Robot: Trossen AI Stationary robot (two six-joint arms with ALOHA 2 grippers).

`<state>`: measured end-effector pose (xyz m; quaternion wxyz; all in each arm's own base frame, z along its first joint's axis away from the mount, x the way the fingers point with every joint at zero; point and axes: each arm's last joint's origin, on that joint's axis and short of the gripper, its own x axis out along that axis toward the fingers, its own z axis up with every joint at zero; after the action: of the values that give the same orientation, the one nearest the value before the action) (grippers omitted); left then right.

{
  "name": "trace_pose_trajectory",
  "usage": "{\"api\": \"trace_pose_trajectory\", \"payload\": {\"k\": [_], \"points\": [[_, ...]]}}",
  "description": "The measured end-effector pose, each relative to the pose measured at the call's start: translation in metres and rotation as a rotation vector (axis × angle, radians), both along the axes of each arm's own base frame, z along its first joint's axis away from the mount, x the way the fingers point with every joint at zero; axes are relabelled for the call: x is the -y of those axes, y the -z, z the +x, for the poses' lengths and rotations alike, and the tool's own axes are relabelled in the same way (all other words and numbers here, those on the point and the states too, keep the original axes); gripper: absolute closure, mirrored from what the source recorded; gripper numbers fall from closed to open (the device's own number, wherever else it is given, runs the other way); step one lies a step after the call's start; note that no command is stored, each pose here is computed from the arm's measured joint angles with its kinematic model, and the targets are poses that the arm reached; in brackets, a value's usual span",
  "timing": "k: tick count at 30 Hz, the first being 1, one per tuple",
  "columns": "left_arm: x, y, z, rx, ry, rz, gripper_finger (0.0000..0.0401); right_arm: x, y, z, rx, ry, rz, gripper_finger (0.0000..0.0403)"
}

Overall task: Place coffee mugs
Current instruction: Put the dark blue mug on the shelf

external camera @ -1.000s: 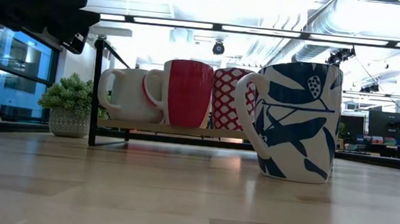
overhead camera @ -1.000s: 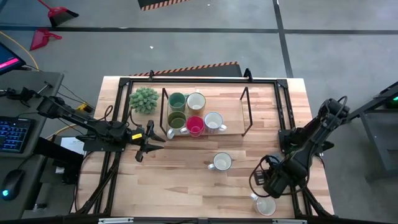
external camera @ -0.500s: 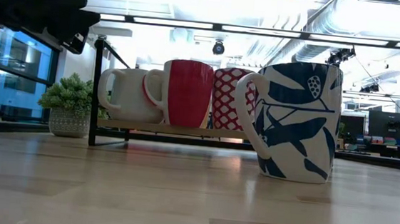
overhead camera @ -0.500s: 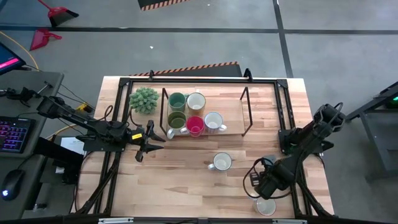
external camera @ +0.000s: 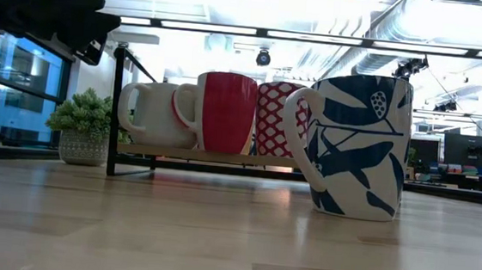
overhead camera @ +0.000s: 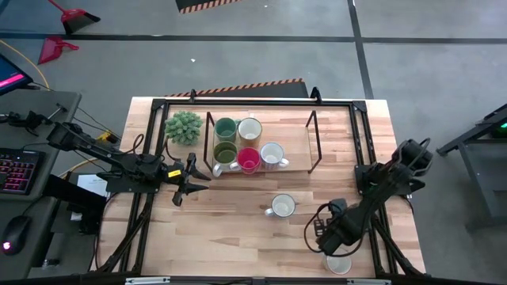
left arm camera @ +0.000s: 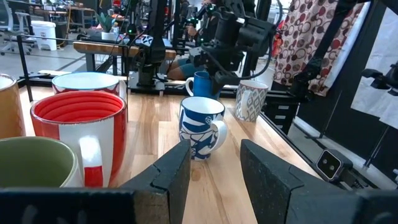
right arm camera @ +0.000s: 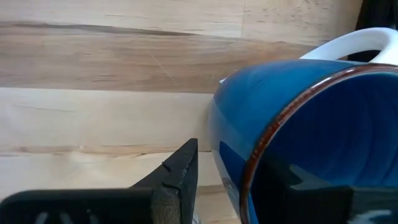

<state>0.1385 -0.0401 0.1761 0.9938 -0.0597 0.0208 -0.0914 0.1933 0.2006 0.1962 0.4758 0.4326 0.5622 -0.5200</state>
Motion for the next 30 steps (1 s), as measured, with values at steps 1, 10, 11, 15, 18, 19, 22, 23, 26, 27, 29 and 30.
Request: {"api": "trace_pose_trajectory", "payload": {"k": [1, 10, 11, 15, 18, 19, 22, 23, 26, 27, 29, 30], "points": [[0.0, 0.0, 0.0, 0.0, 0.0, 0.0, 0.0272, 0.0, 0.001, 0.0, -0.005, 0.0, -0.004, 0.0295], [0.0, 0.0, 0.0, 0.0, 0.0, 0.0, 0.0272, -0.001, 0.007, 0.001, -0.038, 0.001, -0.033, 0.0311], [0.0, 0.0, 0.0, 0.0, 0.0, 0.0, 0.0272, 0.0, 0.007, 0.0, -0.04, 0.001, -0.036, 0.0318], [0.0, 0.0, 0.0, 0.0, 0.0, 0.0, 0.0272, 0.001, 0.007, 0.0, -0.041, 0.0, -0.057, 0.0357], [0.0, 0.0, 0.0, 0.0, 0.0, 0.0, 0.0272, 0.002, 0.007, 0.0, -0.02, -0.005, -0.079, 0.0391], [0.0, 0.0, 0.0, 0.0, 0.0, 0.0, 0.0272, 0.002, 0.007, 0.0, -0.014, -0.008, -0.088, 0.0396], [0.0, 0.0, 0.0, -0.002, 0.0, 0.0, 0.0272, 0.004, 0.007, 0.002, 0.001, -0.007, -0.101, 0.04], [0.0, 0.0, 0.0, -0.003, 0.001, 0.001, 0.0272, 0.005, 0.007, 0.003, 0.005, -0.012, -0.106, 0.04], [0.0, 0.0, 0.0, -0.004, 0.001, 0.001, 0.0272, 0.009, 0.007, 0.007, 0.048, -0.025, -0.148, 0.0401], [0.0, 0.001, 0.0, -0.005, 0.001, 0.001, 0.0272, 0.011, 0.007, 0.009, 0.063, -0.035, -0.164, 0.0401], [0.0, 0.001, 0.0, -0.007, 0.001, 0.002, 0.0272, 0.014, 0.005, 0.013, 0.103, -0.049, -0.199, 0.0402], [0.0, 0.001, 0.0, -0.007, 0.0, 0.002, 0.0272, 0.016, 0.002, 0.015, 0.127, -0.064, -0.215, 0.0402]]}}
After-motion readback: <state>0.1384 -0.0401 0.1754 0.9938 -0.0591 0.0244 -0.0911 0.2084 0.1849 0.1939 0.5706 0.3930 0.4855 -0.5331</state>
